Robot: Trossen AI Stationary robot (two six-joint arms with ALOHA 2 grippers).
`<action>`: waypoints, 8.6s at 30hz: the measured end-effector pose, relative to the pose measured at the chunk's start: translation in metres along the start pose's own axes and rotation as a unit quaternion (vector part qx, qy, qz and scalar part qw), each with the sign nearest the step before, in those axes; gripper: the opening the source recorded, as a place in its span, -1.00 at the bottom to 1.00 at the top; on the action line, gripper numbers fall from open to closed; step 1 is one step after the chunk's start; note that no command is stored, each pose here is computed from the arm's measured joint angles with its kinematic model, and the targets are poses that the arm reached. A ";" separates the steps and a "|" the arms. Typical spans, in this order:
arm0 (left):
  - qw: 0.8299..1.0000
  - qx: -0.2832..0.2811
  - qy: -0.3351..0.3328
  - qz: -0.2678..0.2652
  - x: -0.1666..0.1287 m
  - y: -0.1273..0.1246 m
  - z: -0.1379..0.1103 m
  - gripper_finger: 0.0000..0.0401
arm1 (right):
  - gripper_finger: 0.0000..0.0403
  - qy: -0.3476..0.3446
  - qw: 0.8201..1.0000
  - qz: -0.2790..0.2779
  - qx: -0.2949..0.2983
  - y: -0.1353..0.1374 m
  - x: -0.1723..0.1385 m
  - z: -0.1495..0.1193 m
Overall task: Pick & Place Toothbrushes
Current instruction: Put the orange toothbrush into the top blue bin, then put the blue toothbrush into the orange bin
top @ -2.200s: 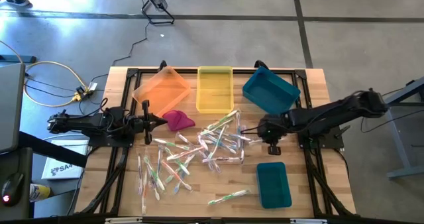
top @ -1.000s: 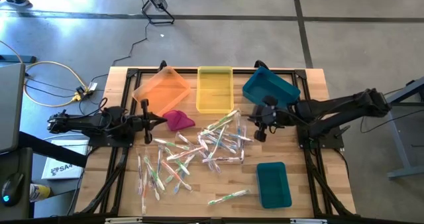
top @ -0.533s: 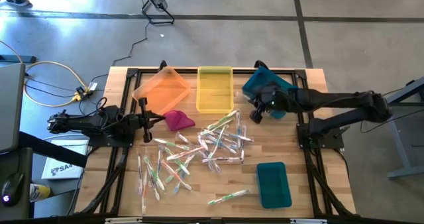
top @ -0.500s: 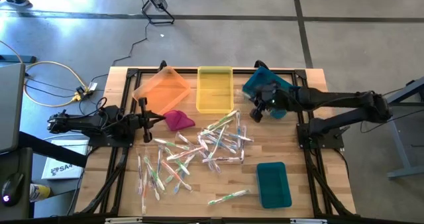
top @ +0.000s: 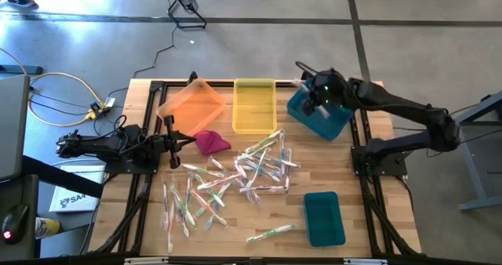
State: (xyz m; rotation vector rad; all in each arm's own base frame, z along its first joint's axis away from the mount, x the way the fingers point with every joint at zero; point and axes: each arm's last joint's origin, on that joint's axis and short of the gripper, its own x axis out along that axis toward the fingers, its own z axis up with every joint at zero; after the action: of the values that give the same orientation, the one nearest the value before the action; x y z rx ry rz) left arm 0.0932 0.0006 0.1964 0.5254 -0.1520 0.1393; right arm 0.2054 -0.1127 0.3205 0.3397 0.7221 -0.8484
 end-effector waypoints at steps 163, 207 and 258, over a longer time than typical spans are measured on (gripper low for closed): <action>0.997 -0.047 0.061 -0.031 -0.001 -0.007 -0.011 -1.00 | -0.99 0.032 0.962 0.208 -0.177 0.107 0.024 -0.091; 0.997 -0.043 0.060 0.019 0.000 -0.002 -0.009 -1.00 | -0.77 0.156 0.950 0.223 -0.152 0.120 -0.010 -0.105; 0.995 -0.040 0.087 0.006 -0.001 -0.005 -0.014 -1.00 | -0.74 0.275 0.908 0.124 -0.292 0.161 0.078 -0.168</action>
State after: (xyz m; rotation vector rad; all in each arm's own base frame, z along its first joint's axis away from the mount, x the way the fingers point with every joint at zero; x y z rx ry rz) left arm 0.0944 0.0031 0.1820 0.4313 0.0091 0.1882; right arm 0.2915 0.0358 0.1449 0.1180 1.3843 -0.2541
